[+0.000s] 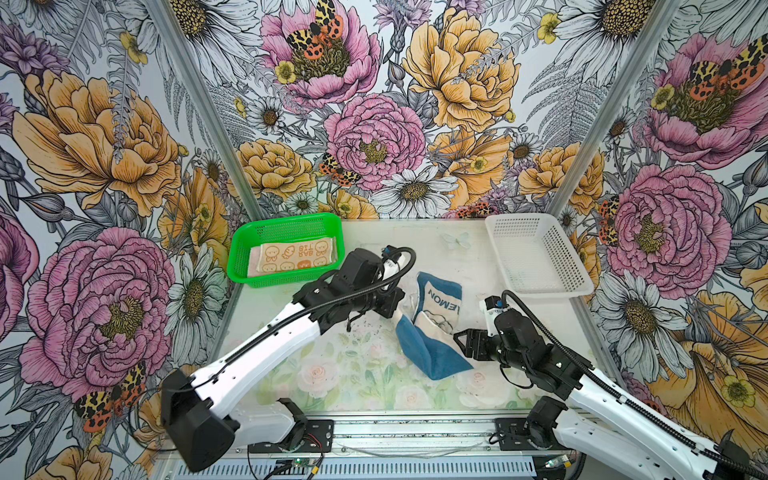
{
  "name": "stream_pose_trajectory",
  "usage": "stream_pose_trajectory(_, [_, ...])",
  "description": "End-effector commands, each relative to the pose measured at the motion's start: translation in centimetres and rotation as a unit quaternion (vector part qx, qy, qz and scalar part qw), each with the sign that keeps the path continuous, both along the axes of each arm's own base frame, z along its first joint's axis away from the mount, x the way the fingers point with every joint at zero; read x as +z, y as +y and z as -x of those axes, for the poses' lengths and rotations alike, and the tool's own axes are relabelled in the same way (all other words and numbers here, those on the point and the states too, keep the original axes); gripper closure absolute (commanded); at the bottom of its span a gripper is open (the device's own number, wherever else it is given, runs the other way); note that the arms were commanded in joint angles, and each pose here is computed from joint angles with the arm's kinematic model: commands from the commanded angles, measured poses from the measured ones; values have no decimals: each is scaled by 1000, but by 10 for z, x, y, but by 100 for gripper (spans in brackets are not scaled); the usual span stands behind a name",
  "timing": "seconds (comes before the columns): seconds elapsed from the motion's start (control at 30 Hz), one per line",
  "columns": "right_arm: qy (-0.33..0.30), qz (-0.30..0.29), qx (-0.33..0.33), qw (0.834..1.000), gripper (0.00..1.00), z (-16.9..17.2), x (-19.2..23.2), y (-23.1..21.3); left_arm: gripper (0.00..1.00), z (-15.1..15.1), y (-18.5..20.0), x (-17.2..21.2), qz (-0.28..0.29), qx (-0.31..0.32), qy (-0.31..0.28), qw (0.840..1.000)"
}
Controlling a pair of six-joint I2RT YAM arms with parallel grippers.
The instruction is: Fold and stack the towels
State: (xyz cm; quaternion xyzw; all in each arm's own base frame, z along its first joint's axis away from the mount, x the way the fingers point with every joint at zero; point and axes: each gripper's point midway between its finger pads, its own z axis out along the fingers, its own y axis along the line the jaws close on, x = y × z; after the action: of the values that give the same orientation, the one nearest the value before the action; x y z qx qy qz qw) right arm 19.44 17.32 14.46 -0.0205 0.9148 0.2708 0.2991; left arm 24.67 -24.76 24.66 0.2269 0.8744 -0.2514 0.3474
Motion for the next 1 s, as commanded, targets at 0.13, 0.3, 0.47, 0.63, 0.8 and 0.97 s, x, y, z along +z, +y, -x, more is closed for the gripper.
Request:
stream_pose_trajectory(0.13, [4,12,77,997,29,-3,8,26,100,43,106,-105,-24,258,103,960])
stream_pose_trajectory(0.3, [19,10,122,992,31,-8,9,49,100,60,140,-140,-14,339,112,934])
stream_pose_trajectory(0.47, [16,40,167,985,31,-23,12,83,100,64,147,-148,-9,357,108,928])
stream_pose_trajectory(0.63, [17,60,200,978,30,-54,6,119,100,65,151,-153,-14,373,104,922])
stream_pose_trajectory(0.8, [53,80,194,976,30,-74,-22,132,100,67,147,-152,-7,370,101,924])
stream_pose_trajectory(0.97, [79,96,161,979,32,-75,-41,122,100,68,145,-149,1,363,97,927])
